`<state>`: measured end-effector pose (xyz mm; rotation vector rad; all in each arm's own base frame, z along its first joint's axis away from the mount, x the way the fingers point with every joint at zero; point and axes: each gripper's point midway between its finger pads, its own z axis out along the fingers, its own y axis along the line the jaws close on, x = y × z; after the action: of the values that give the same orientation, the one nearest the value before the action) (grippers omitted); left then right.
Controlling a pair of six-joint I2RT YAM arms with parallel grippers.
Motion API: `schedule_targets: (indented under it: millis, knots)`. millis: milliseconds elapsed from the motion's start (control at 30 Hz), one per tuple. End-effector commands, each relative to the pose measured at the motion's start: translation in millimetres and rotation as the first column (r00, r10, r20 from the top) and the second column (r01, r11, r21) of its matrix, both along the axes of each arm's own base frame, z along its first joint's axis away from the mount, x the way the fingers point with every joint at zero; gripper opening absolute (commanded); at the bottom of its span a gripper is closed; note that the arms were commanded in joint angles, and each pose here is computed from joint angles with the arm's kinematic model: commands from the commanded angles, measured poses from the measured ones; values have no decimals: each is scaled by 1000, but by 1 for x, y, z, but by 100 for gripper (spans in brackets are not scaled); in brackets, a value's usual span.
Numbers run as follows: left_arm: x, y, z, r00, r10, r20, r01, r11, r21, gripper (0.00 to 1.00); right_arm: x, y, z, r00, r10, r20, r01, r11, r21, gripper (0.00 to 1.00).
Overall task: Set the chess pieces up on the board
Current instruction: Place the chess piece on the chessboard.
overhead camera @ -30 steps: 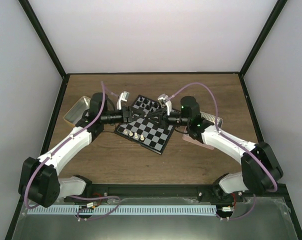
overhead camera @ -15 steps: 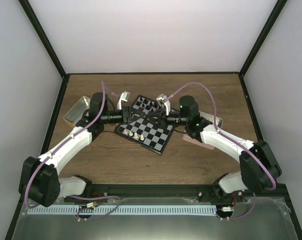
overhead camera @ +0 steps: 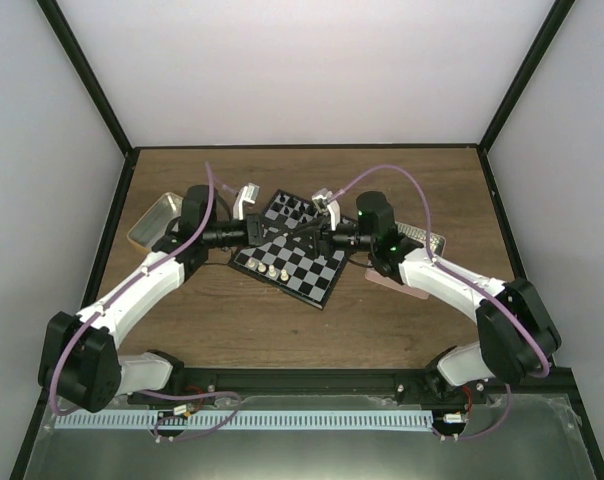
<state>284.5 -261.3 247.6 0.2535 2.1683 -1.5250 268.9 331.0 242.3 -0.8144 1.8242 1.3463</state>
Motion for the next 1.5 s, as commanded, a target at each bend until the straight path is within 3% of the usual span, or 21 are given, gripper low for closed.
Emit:
schedule_targets:
  millis: [0,167,267,400,467,667,800,900,1000,1467]
  knots:
    - [9,10,8,992,52,117,-65,992,107,6,15,0,7,997,-80,18,80,997,-20,48]
    - [28,34,-5,965,135,225,-198,937,288,6,20,-12,-9,985,-170,-16,169,984,-62,61]
    - [33,48,-12,953,165,254,-253,895,368,6,20,-21,-18,974,-222,-44,218,972,-86,61]
    - [27,46,-2,942,150,302,-262,888,378,6,29,-46,-36,914,-393,-101,375,914,-154,60]
    - [20,37,-2,934,130,332,-260,885,385,6,34,-65,-40,854,-509,-112,487,856,-173,60]
    - [1,7,-35,916,96,389,-288,833,473,6,51,-132,-41,586,-805,-91,774,590,-230,61]
    - [-10,-8,-66,914,71,399,-298,785,542,6,49,-176,-48,385,-919,-89,875,394,-281,64]
    - [-22,-23,-84,914,18,405,-265,782,563,6,46,-194,-55,306,-946,-106,901,323,-290,66]
    - [-29,-40,-99,915,-9,403,-226,816,532,6,44,-200,-61,289,-947,-137,904,318,-286,67]
    - [-28,-38,-156,902,-38,430,-274,718,640,7,46,-197,-83,301,-939,-168,875,341,-343,67]
